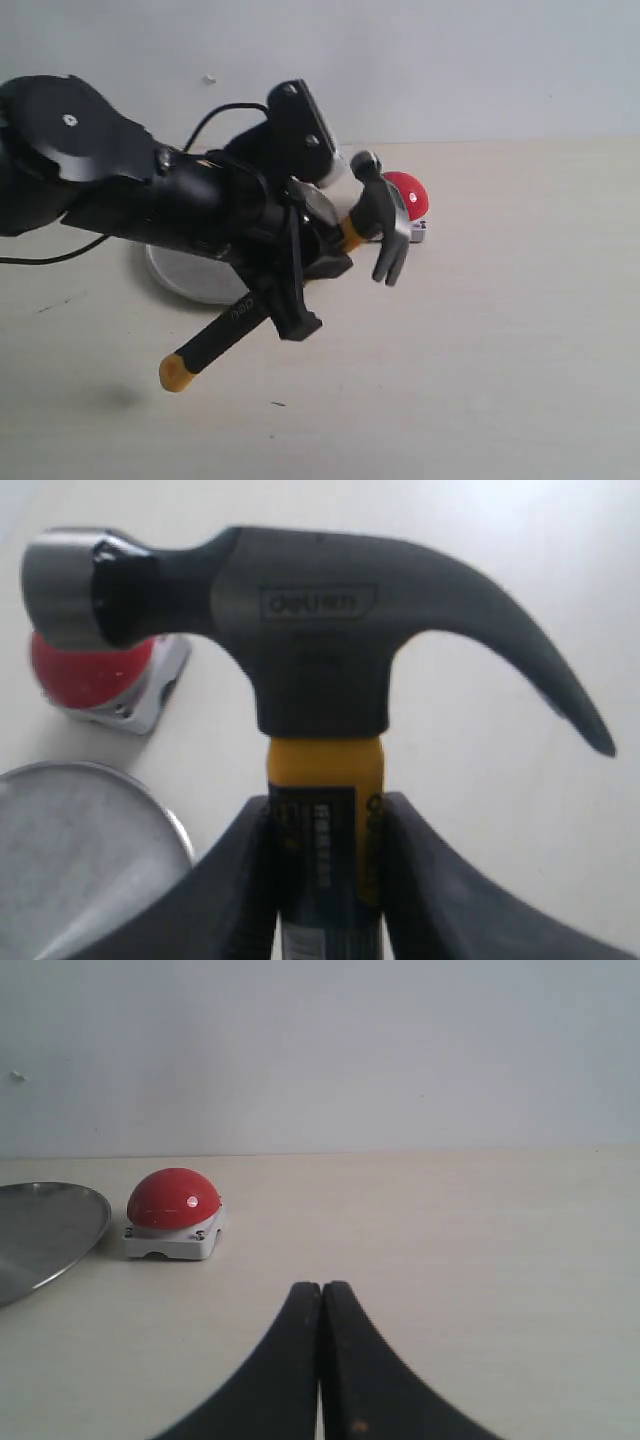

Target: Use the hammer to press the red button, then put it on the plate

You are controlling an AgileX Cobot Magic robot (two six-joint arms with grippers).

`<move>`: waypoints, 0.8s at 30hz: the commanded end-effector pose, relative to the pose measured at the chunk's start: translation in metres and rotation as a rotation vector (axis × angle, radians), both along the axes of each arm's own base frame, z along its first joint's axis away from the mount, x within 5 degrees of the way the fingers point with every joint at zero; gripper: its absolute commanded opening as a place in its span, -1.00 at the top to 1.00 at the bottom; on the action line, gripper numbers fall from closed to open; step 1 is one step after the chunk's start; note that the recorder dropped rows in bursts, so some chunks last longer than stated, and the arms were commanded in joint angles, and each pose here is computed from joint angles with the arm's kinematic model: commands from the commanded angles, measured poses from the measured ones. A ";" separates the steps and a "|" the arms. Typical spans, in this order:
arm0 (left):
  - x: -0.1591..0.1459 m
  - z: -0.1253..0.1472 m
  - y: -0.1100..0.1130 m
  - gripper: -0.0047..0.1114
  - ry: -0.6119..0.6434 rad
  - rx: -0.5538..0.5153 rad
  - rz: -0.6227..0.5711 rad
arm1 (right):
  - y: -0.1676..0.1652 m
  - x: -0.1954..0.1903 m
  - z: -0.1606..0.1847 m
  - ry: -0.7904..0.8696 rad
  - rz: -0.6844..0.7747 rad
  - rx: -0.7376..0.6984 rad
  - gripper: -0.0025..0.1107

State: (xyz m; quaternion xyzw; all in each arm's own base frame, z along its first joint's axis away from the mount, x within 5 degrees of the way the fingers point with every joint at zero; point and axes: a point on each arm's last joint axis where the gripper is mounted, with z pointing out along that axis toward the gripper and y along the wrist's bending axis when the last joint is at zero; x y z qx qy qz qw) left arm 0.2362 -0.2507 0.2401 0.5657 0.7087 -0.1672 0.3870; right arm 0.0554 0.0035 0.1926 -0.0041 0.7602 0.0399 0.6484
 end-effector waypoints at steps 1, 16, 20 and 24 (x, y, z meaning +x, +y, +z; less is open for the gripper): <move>0.013 0.023 0.018 0.92 0.008 -0.193 0.165 | 0.000 0.000 -0.001 -0.007 -0.005 0.002 0.96; 0.021 0.030 0.040 0.92 0.159 -0.491 0.070 | 0.000 0.000 -0.001 -0.007 -0.005 0.002 0.96; 0.021 0.030 0.040 0.92 0.162 -0.493 0.072 | 0.000 0.000 -0.001 -0.007 -0.005 0.002 0.96; 0.021 0.030 0.040 0.92 0.162 -0.493 0.072 | 0.000 0.000 -0.001 -0.007 -0.005 0.002 0.96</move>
